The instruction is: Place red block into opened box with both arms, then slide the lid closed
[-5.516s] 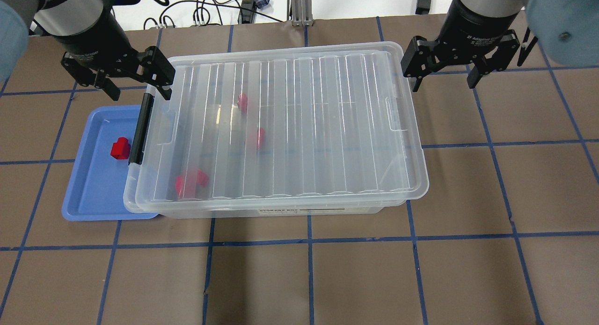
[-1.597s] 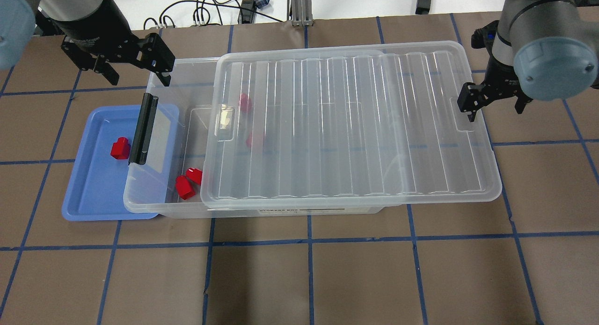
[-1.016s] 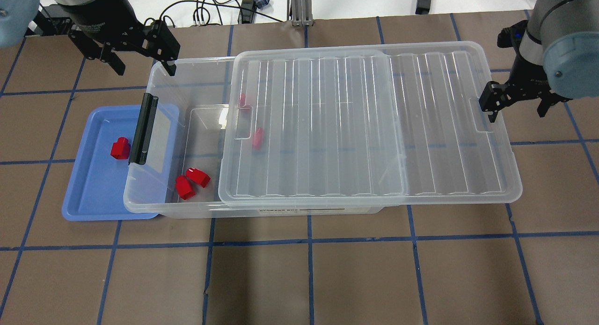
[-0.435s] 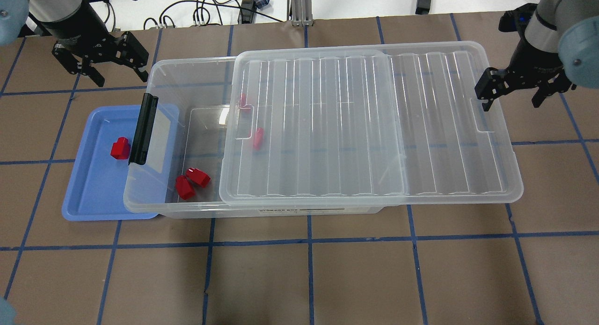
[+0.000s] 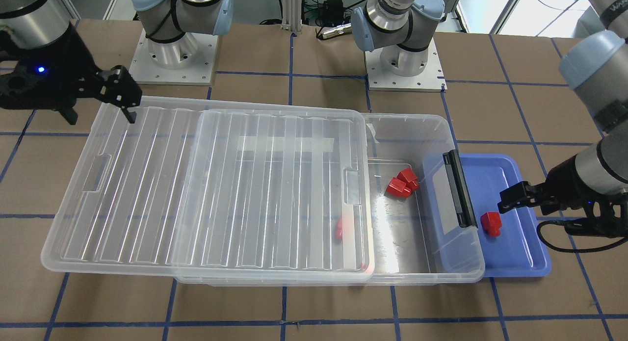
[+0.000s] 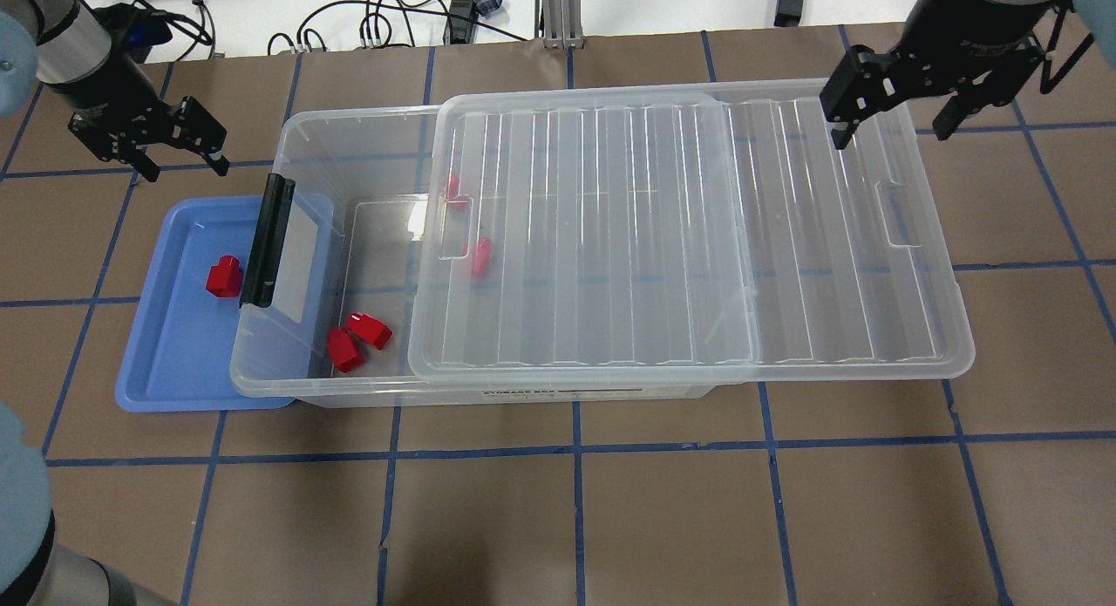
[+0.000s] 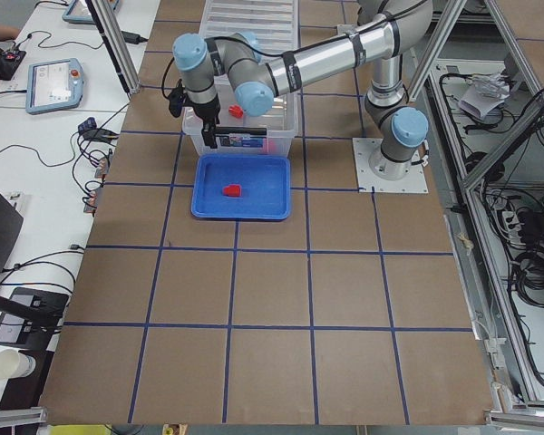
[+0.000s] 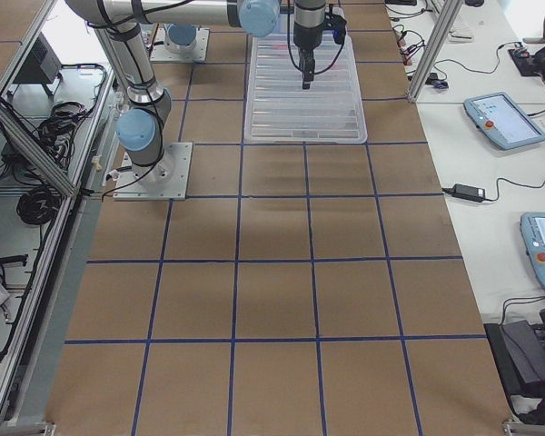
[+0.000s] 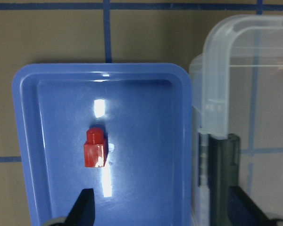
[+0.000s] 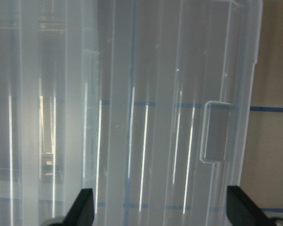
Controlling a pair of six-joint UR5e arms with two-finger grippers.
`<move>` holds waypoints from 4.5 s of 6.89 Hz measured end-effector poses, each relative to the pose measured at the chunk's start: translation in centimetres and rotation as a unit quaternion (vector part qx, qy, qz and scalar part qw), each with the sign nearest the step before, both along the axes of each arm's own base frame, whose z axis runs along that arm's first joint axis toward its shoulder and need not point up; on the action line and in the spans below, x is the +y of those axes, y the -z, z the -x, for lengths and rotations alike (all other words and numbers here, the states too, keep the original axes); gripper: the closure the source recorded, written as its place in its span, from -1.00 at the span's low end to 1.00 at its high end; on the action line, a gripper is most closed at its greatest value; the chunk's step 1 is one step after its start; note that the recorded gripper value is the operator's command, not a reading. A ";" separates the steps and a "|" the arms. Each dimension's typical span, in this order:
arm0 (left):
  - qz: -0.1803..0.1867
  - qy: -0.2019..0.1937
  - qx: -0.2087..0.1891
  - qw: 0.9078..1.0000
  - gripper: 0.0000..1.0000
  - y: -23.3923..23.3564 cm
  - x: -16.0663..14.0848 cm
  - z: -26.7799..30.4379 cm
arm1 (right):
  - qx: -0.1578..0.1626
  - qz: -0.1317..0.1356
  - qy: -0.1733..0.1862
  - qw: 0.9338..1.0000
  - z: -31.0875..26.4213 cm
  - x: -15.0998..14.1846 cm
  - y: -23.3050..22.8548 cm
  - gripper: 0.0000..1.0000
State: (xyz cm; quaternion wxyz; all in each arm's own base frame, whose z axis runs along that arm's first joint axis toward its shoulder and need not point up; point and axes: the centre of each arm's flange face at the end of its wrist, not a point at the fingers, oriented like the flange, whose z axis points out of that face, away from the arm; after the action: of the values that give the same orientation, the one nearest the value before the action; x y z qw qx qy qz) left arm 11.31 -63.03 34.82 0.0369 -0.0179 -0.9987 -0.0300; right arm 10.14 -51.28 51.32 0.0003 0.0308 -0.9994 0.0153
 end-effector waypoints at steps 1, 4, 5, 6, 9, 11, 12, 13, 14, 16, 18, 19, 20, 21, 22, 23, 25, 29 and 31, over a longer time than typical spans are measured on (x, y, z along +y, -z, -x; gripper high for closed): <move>0.001 0.018 0.007 1.000 -1.00 4.2 0.2 -3.4 | -0.002 -0.005 -0.003 1.000 -2.1 0.5 0.0 -1.00; 0.010 0.039 0.005 0.999 -1.00 14.3 3.1 -6.1 | -0.009 -0.015 -0.003 1.000 -3.4 1.1 1.0 -1.00; 0.007 0.041 0.006 0.999 -1.00 15.0 3.8 -5.5 | -0.008 -0.016 0.000 1.000 -3.4 1.1 1.0 -1.00; 0.003 0.042 0.009 0.999 -0.91 15.6 4.1 -4.9 | -0.006 -0.016 0.014 1.000 -3.4 1.1 0.9 -1.00; -0.005 0.048 0.012 0.999 1.00 16.4 4.3 -4.5 | -0.003 -0.015 0.041 0.999 -3.4 1.1 1.0 -1.00; -0.010 0.057 0.000 0.998 1.00 15.1 4.2 -3.8 | -0.003 -0.019 0.042 0.999 -3.3 1.1 1.1 -1.00; -0.018 0.063 -0.005 0.998 1.00 13.6 4.2 -3.4 | -0.002 -0.021 0.042 0.999 -3.3 1.1 1.2 -1.00; -0.025 0.066 -0.005 0.998 1.00 11.3 4.1 -3.2 | -0.002 -0.021 0.042 0.999 -3.3 1.2 1.2 -1.00; -0.030 0.067 -0.004 0.997 1.00 7.9 3.7 -3.3 | -0.002 -0.021 0.042 0.999 -3.3 1.2 1.2 -1.00; -0.046 0.069 -0.001 0.997 1.00 -1.4 2.2 -1.5 | -0.003 -0.021 0.042 0.999 -3.3 1.1 1.2 -1.00; -0.051 0.042 -0.016 0.998 1.00 -8.3 2.0 8.6 | -0.003 -0.022 0.043 0.999 -3.3 1.1 1.2 -1.00; -0.051 0.037 -0.024 0.998 1.00 -9.4 2.7 14.1 | -0.003 -0.022 0.042 0.999 -3.3 1.1 1.2 -1.00; -0.058 0.029 -0.029 0.997 1.00 -9.0 3.6 18.1 | -0.003 -0.022 0.043 0.999 -3.3 1.1 1.2 -1.00; -0.058 0.025 -0.033 0.997 1.00 -7.9 4.4 20.3 | -0.003 -0.022 0.043 0.999 -3.3 1.1 1.2 -1.00; -0.040 0.020 -0.036 0.998 1.00 -6.8 4.7 21.2 | -0.003 -0.022 0.042 0.999 -3.3 1.1 1.2 -1.00; -0.026 0.012 -0.038 0.999 1.00 -5.6 4.8 21.6 | -0.003 -0.021 0.043 0.999 -3.3 1.1 1.2 -1.00; -0.026 0.005 -0.036 0.999 1.00 -2.7 4.7 21.8 | -0.003 -0.022 0.044 0.999 -3.2 1.1 1.3 -1.00; -0.018 0.002 -0.018 1.000 1.00 3.0 4.9 21.6 | -0.003 -0.022 0.045 0.999 -3.1 1.0 1.3 -1.00; -0.016 -0.001 -0.016 1.000 1.00 5.0 5.2 21.4 | -0.004 -0.019 0.045 0.999 -2.7 0.8 1.3 -1.00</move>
State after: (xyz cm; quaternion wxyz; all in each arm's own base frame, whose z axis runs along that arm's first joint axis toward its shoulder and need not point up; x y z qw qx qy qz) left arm -10.12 -57.79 29.87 0.0213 -0.0154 -0.9986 -0.0460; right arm 12.84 -50.44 50.07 -0.0040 -0.0142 -0.9999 -0.0037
